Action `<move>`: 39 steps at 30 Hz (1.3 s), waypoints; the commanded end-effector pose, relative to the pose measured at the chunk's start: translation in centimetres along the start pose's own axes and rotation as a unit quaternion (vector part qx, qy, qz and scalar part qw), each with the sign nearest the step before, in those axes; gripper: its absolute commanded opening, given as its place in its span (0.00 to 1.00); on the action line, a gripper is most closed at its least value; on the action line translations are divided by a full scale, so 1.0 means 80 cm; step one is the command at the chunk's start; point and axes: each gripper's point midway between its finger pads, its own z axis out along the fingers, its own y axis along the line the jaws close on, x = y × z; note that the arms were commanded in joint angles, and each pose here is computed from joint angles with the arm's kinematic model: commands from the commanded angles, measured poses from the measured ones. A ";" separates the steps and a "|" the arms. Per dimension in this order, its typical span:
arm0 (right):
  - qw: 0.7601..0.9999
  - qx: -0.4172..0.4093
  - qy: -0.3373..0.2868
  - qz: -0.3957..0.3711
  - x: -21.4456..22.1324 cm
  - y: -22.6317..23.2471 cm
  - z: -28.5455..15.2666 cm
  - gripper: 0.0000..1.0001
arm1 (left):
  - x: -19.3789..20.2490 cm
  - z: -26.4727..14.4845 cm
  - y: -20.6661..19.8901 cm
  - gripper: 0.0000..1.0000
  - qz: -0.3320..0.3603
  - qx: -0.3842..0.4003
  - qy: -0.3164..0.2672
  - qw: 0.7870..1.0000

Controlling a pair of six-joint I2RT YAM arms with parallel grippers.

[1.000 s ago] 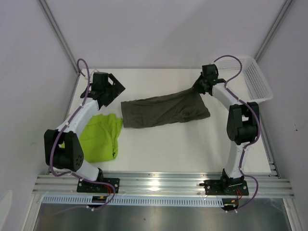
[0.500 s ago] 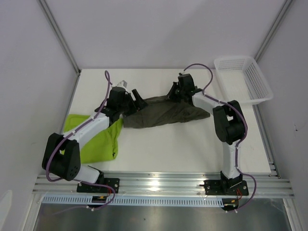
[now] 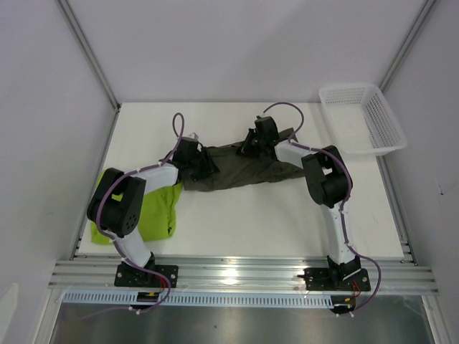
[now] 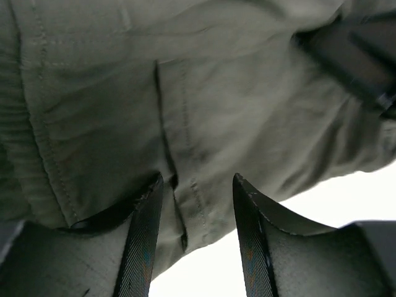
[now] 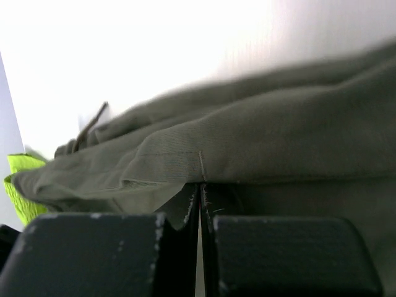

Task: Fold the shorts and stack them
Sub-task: Fold the shorts

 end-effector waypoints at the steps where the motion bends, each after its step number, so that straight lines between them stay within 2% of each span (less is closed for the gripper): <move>1: 0.999 -0.032 -0.036 -0.013 -0.033 0.032 0.016 0.00 | -0.020 0.010 -0.010 0.51 0.017 0.010 -0.024 1.000; 8: 0.992 -0.073 -0.094 -0.039 -0.093 0.067 0.047 0.00 | 0.006 0.032 0.013 0.48 0.024 -0.013 0.006 1.000; 15: 0.987 -0.078 -0.126 -0.060 -0.142 0.083 0.044 0.02 | 0.016 0.036 0.013 0.47 0.031 -0.019 0.015 0.999; 17: 0.988 -0.077 -0.125 -0.054 -0.151 0.072 0.035 0.03 | 0.013 0.033 0.007 0.48 0.031 -0.011 0.012 0.999; 18: 0.990 -0.070 -0.111 -0.049 -0.139 0.055 0.036 0.04 | 0.008 0.030 0.002 0.49 0.032 -0.006 0.008 0.999; 21: 0.986 -0.069 -0.137 -0.064 -0.158 0.058 -0.006 0.05 | -0.011 0.011 -0.019 0.56 0.038 0.008 -0.008 0.999; 25: 0.986 -0.046 -0.149 -0.064 -0.153 0.036 -0.060 0.08 | -0.035 -0.022 -0.052 0.69 0.046 0.037 -0.024 0.998; 28: 0.986 -0.025 -0.155 -0.052 -0.138 0.008 -0.106 0.12 | -0.054 -0.047 -0.066 0.80 0.048 0.047 -0.051 0.996; 29: 0.988 -0.018 -0.150 -0.042 -0.119 -0.006 -0.125 0.14 | -0.063 -0.053 -0.065 0.84 0.046 0.046 -0.063 0.996; 30: 0.987 -0.012 -0.154 -0.034 -0.116 -0.018 -0.136 0.18 | -0.070 -0.055 -0.065 0.84 0.043 0.047 -0.070 0.996; 33: 0.988 0.020 -0.153 -0.016 -0.094 -0.055 -0.158 0.19 | -0.090 -0.053 -0.047 0.85 0.016 0.049 -0.078 0.996; 39: 0.988 0.085 -0.124 0.043 -0.054 -0.133 -0.166 0.16 | -0.137 -0.037 -0.014 0.85 -0.022 0.036 -0.106 0.993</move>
